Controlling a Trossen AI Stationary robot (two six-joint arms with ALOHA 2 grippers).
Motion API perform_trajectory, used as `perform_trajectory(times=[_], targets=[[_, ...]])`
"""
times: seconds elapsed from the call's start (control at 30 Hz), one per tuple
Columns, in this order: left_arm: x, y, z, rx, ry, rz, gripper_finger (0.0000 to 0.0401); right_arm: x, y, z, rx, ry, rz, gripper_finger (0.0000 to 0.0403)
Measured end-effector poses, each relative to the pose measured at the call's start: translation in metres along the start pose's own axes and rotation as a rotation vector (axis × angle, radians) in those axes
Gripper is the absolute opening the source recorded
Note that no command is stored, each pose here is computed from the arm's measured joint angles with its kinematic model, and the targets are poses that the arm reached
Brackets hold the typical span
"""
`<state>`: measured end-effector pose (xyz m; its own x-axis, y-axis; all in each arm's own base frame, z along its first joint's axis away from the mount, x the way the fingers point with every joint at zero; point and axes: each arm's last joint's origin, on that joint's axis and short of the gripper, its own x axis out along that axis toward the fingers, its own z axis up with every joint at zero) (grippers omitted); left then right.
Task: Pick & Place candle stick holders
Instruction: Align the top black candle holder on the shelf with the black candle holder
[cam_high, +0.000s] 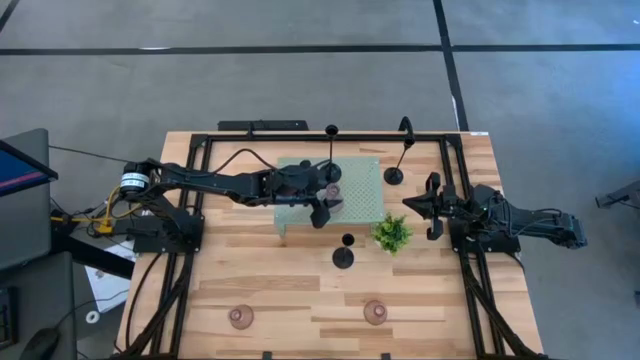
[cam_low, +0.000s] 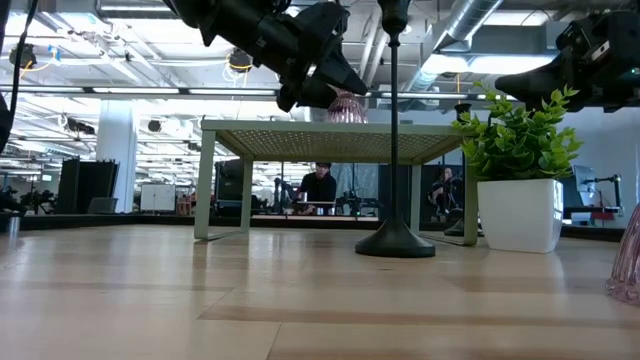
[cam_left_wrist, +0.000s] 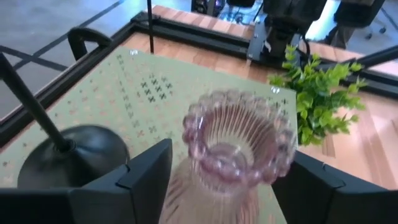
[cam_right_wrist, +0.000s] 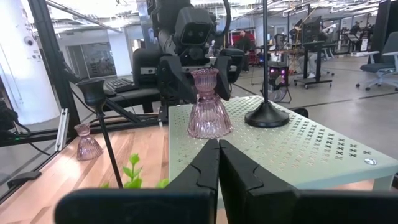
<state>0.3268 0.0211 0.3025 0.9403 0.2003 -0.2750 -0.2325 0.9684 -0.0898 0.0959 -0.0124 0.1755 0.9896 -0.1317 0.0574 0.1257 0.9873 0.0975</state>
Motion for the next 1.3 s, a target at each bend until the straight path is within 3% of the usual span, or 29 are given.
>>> perform_trajectory(times=[0.4, 0.77, 0.93, 1.1, 1.3], targets=[[-0.041, 0.004, 0.017, 0.005, 0.012, 0.001, 0.0282, 0.000, 0.000, -0.001, 0.000, 0.007, 0.002, 0.0000], [-0.098, 0.012, 0.022, 0.015, 0.110, 0.002, 0.0282, 0.000, 0.000, 0.000, 0.001, 0.005, 0.004, 0.0000], [-0.118, 0.014, 0.027, -0.010, 0.088, -0.003, 0.0280, 0.000, 0.000, 0.000, 0.009, 0.006, 0.005, 0.0000], [-0.125, 0.013, 0.024, -0.001, 0.121, -0.005, 0.0248, 0.000, 0.000, 0.000, 0.010, 0.006, 0.006, 0.0000], [-0.124, 0.012, 0.022, 0.054, 0.132, -0.012, 0.0169, 0.000, 0.000, -0.001, 0.035, 0.011, 0.005, 0.0000]])
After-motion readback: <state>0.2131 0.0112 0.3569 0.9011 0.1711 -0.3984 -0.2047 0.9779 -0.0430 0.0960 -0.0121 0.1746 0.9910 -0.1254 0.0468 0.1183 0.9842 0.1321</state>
